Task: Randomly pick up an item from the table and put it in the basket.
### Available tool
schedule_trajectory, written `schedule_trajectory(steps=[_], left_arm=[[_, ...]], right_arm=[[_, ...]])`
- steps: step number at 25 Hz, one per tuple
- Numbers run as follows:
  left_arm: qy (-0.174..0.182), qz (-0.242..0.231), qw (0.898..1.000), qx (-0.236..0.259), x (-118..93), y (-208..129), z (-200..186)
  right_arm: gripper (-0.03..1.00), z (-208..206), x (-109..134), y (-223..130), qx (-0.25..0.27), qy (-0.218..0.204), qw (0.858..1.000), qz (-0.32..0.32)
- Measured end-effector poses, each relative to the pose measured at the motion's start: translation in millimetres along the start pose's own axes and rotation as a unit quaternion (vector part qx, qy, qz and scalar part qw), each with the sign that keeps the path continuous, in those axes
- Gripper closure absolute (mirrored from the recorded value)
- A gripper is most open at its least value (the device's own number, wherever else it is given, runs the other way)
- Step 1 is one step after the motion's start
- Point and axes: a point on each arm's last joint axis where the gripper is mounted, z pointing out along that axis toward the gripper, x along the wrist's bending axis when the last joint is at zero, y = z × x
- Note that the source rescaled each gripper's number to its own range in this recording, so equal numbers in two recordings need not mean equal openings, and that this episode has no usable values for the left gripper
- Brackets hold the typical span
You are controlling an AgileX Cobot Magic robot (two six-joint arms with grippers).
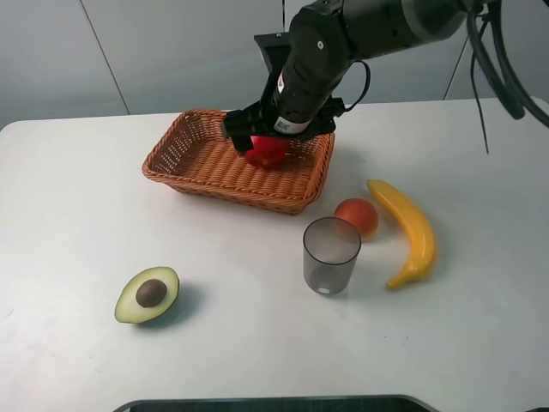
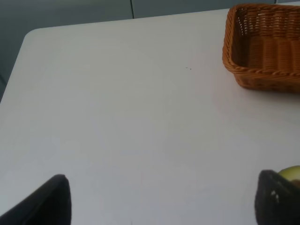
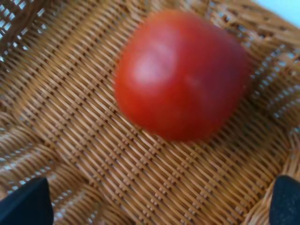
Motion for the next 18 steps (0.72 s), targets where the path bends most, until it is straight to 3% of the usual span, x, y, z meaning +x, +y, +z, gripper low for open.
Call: schedule_trajectory(steps=[10,18], left_arm=[[0.0,0.0,1.0,0.0,0,0,0],[0.0,0.0,1.0,0.0,0,0,0]], right_arm=[[-0.03,-72,-5,9,0.003,0.007,1.0,-0.011],[-0.03,-104,-52,-16,0.044,-0.011,0.997,0.058]])
